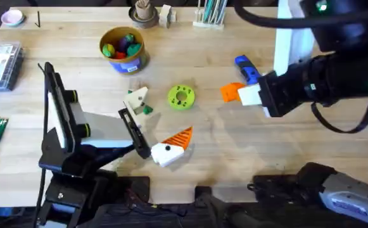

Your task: Pick up the gripper from the table and insert it into the empty holder that is missing its gripper. Then pick up a screw, insert it into the mounting hole, and use the screwdriver to tighten it. Finally, clean up the table by picking up the vegetable and placing it into the bucket.

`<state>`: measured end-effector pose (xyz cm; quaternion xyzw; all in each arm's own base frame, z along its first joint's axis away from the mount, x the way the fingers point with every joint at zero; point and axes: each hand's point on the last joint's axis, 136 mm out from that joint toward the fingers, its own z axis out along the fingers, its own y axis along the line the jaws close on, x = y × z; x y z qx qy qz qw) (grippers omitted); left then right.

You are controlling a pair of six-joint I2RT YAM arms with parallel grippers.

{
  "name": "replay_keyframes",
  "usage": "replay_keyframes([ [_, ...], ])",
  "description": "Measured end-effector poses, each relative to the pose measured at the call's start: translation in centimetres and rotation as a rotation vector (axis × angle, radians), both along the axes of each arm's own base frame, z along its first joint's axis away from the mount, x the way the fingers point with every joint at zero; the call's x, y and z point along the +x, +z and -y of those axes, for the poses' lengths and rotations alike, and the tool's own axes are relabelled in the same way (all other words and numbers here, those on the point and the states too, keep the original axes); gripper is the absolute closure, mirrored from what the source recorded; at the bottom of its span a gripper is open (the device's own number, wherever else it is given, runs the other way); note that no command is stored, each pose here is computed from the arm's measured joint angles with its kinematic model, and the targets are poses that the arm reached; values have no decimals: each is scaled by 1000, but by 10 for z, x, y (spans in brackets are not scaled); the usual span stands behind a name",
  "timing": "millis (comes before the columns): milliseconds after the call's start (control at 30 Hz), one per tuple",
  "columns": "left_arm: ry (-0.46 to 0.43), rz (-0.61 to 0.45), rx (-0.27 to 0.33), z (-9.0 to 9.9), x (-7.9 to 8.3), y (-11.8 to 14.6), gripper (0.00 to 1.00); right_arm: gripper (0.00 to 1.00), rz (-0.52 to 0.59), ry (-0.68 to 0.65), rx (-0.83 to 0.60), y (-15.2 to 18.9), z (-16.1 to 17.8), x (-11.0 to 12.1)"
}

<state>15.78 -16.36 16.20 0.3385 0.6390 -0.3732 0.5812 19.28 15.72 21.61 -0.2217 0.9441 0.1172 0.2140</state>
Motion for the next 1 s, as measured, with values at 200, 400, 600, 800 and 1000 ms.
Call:
replay_keyframes([
  [200, 0, 0, 0, 0, 0, 0, 9, 992, -24, 8, 1, -4, -4, 1],
  [400, 0, 0, 0, 0, 0, 0, 8, 992, -77, 31, 31, -3, -20, 8],
  [600, 0, 0, 0, 0, 0, 0, 8, 992, -54, 5, 87, 20, -16, 23],
  [800, 0, 0, 0, 0, 0, 0, 8, 992, -63, 4, 247, 46, -18, 33],
  [1000, 0, 0, 0, 0, 0, 0, 8, 992, -152, 31, 433, 58, -22, 34],
])
